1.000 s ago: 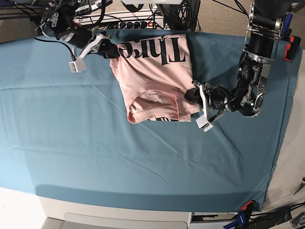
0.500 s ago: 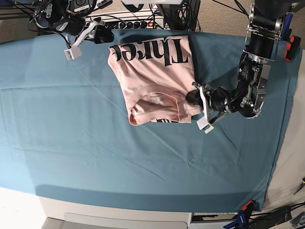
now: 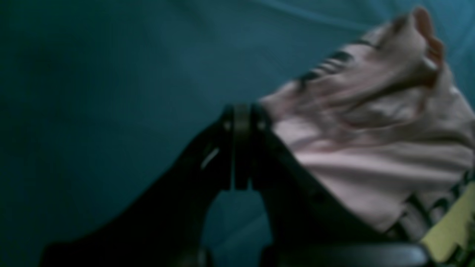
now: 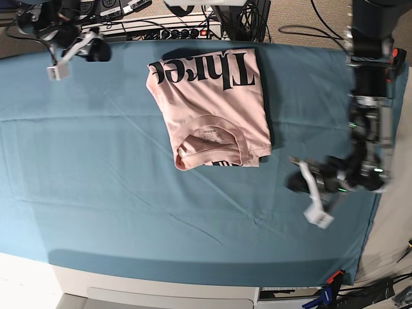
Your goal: Fold the T-shirt properly
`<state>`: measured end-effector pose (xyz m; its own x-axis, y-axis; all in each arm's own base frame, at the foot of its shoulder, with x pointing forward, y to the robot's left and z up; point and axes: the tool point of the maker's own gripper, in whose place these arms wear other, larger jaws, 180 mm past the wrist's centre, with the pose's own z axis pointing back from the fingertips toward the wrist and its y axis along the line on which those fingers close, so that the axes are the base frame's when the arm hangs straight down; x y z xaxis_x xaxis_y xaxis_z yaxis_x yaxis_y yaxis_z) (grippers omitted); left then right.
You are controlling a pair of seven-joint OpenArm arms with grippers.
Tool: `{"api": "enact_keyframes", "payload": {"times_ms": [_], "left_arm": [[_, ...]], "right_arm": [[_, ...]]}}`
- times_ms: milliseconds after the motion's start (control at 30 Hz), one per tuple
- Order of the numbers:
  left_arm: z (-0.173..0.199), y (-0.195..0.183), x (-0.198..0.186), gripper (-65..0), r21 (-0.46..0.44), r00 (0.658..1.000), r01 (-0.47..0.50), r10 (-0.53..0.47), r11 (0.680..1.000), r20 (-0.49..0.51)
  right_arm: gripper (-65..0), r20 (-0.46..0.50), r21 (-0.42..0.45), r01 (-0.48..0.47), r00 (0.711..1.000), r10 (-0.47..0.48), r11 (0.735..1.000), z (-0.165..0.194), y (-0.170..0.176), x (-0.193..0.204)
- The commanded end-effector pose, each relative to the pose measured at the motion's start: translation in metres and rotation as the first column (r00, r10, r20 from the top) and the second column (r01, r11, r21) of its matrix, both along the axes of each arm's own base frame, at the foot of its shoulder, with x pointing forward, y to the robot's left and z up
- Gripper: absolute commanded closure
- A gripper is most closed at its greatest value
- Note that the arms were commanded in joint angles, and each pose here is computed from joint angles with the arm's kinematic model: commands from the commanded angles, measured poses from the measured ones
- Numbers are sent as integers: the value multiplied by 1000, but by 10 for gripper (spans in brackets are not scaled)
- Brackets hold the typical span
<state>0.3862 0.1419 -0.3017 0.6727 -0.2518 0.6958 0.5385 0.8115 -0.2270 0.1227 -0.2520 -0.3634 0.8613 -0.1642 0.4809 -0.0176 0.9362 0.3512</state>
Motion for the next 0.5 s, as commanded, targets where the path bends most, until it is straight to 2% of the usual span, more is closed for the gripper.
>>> {"api": "enact_keyframes", "payload": {"times_ms": [0, 133, 267, 367, 467], "left_arm": [[17, 23, 5, 0, 31, 999, -28, 26, 999, 45], [22, 97, -24, 0, 157, 990, -137, 130, 978, 52], [20, 155, -86, 0, 258, 976, -217, 218, 941, 25], [18, 176, -141, 0, 304, 961, -264, 277, 915, 1], [19, 178, -196, 0, 317, 944, -305, 329, 898, -26]], "right_arm": [[-227, 36, -39, 0, 999, 1, 999, 13, -13, 5], [-227, 56, -126, 30, 998, -23, 992, 29, -47, 7], [-226, 57, -172, 28, 998, -18, 985, 37, -62, 8], [-226, 51, -174, 25, 999, -16, 984, 37, -62, 6], [-226, 33, -174, 22, 999, -16, 984, 35, -62, 0]]}}
